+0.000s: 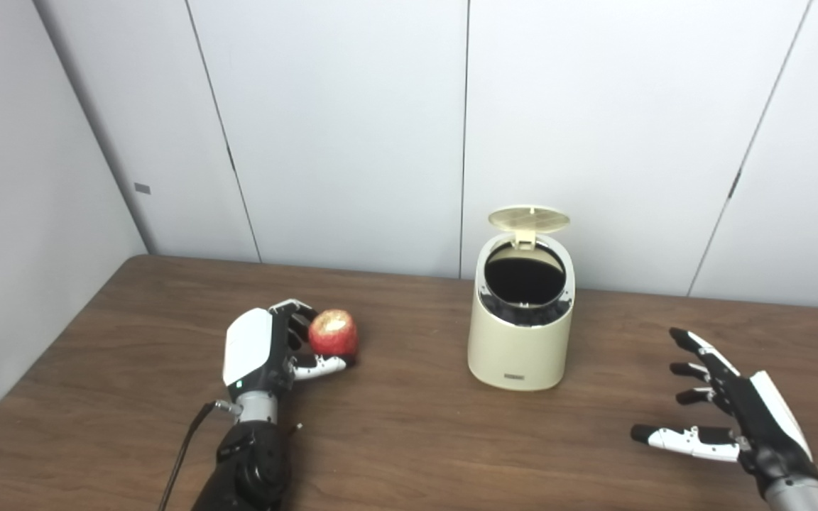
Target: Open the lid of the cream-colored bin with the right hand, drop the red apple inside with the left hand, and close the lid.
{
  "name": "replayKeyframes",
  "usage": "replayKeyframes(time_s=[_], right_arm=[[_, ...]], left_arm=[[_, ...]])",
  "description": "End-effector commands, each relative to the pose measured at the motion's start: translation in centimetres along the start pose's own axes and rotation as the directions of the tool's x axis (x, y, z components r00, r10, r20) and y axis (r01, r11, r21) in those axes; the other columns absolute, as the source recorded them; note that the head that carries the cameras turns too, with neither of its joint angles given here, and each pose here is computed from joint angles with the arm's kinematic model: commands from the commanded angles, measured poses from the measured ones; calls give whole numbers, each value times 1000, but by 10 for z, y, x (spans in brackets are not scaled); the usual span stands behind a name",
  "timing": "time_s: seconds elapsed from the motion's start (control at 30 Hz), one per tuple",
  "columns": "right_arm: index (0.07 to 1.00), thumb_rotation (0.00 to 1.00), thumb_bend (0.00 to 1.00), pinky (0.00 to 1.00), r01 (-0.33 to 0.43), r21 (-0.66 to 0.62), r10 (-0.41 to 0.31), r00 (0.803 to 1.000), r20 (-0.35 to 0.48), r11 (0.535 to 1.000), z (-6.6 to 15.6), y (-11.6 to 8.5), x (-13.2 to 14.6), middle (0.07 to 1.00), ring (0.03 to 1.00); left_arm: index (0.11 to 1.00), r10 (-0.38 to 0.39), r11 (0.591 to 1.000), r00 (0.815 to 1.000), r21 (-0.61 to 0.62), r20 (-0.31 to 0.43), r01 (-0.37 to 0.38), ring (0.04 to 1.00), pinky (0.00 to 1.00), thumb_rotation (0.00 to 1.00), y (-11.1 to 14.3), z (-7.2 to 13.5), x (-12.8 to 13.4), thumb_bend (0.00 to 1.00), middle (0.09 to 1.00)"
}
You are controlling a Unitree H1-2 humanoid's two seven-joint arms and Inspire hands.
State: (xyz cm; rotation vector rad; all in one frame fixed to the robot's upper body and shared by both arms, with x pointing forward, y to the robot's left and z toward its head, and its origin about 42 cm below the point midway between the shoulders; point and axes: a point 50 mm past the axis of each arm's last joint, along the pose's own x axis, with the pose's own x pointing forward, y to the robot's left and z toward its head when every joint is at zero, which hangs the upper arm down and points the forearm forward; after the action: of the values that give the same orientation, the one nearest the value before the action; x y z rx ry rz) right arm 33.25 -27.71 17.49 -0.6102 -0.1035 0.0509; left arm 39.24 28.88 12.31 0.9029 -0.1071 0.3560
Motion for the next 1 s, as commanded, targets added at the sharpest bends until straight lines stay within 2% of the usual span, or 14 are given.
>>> replayKeyframes(time_s=[0.0, 0.3, 0.43, 0.6, 0.7, 0.97], right_arm=[[888, 195, 797, 599, 38, -26, -36, 997, 67, 999, 15, -15, 4, 911, 793], [895, 175, 786, 618, 32, -26, -31, 998, 58, 999, 14, -14, 4, 914, 800], [887, 199, 794, 619, 33, -25, -32, 998, 59, 999, 14, -10, 4, 900, 796], [876, 198, 822, 610, 36, -3, -35, 997, 61, 999, 10, -3, 6, 892, 785], [878, 247, 838, 616, 33, -4, -32, 998, 53, 999, 9, 1, 7, 892, 789], [881, 283, 844, 592, 28, -22, -27, 998, 48, 999, 13, 9, 9, 895, 790]], left_arm=[[501, 5, 1000, 999, -23, 34, -4, 417, 353, 0, -6, 8, 6, 523, 466], [497, 10, 999, 999, -44, 42, -8, 404, 329, 0, -14, 7, 3, 524, 467], [502, 62, 996, 994, -69, 86, -56, 398, 324, 0, -11, 14, 0, 523, 464], [508, 163, 977, 974, -159, 154, -138, 394, 305, 0, 5, 35, -1, 523, 457], [514, 215, 964, 956, -203, 200, -174, 381, 302, 0, 21, 55, -2, 522, 445], [518, 248, 945, 916, -285, 316, -157, 395, 349, 0, 55, 109, -1, 520, 437]])
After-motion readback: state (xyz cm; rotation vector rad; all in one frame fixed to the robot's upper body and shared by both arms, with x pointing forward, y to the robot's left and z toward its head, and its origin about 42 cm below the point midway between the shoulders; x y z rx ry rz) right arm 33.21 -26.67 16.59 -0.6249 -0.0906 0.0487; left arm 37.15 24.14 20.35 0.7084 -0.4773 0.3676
